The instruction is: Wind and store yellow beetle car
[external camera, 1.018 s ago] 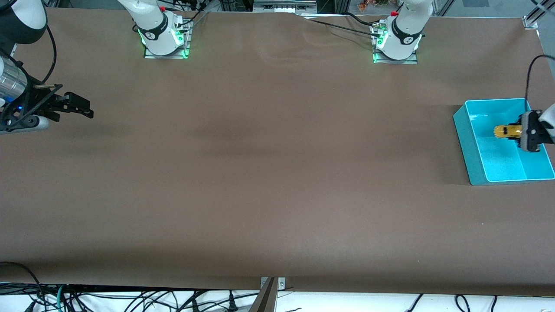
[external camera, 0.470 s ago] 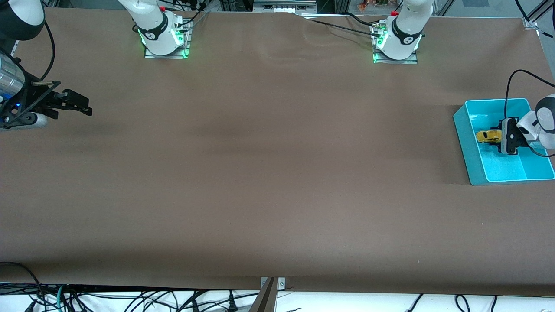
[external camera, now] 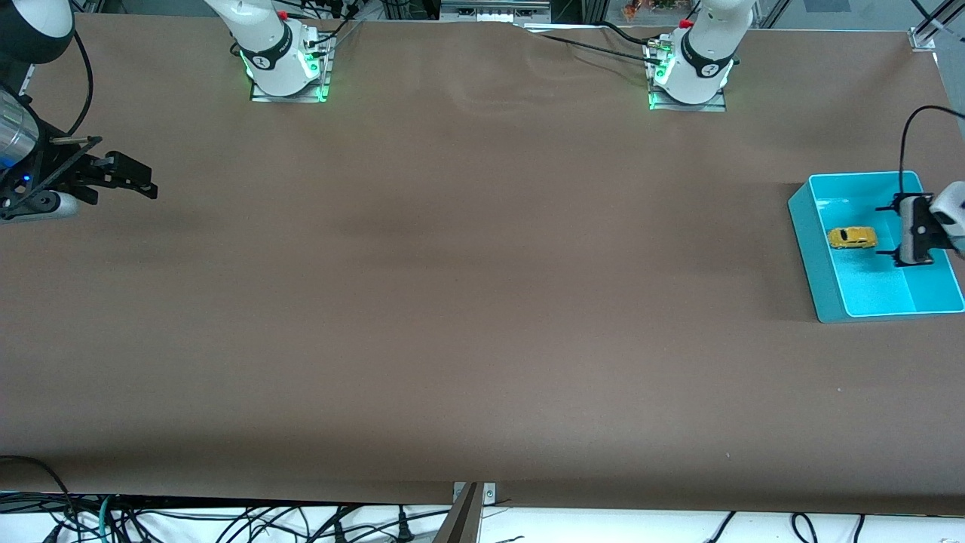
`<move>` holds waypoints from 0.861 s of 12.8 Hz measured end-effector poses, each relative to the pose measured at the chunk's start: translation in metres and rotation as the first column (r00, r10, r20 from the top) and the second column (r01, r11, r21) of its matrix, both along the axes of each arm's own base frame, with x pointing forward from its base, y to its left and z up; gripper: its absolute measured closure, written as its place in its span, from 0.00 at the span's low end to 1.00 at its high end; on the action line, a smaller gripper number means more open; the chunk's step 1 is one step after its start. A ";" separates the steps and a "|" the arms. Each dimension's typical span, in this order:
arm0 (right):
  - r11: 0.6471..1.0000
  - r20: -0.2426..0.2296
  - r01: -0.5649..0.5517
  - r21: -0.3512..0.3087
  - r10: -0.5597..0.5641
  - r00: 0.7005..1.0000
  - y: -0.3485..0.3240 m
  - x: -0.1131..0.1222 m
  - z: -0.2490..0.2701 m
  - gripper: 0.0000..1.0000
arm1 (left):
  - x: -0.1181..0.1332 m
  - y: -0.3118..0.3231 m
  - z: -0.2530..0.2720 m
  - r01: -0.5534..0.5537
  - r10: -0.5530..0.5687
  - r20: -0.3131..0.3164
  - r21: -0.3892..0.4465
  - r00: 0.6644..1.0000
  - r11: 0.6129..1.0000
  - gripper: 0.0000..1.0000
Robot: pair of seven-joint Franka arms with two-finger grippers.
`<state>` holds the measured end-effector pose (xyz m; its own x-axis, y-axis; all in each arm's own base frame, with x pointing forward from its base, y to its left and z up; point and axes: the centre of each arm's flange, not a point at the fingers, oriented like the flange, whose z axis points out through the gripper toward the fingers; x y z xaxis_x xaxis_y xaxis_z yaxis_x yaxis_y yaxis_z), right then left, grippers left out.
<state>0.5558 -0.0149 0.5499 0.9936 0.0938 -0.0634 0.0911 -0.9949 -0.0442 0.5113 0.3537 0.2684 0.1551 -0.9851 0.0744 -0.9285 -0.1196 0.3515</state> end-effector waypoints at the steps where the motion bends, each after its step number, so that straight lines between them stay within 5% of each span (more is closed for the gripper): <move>1: 1.000 0.001 0.000 0.000 0.000 1.000 0.000 0.000 0.001 0.00 | 0.005 -0.002 0.027 -0.029 0.029 -0.005 0.004 1.000 1.000 0.00; 6: 1.000 0.032 -0.002 -0.001 0.002 0.999 0.001 0.003 0.016 0.00 | 0.057 -0.082 0.162 -0.211 0.214 -0.031 0.082 0.976 0.974 0.00; 11: 1.000 0.031 0.000 -0.001 0.000 1.000 0.000 0.003 0.015 0.00 | 0.094 -0.195 0.209 -0.429 0.438 -0.018 0.172 0.899 0.887 0.00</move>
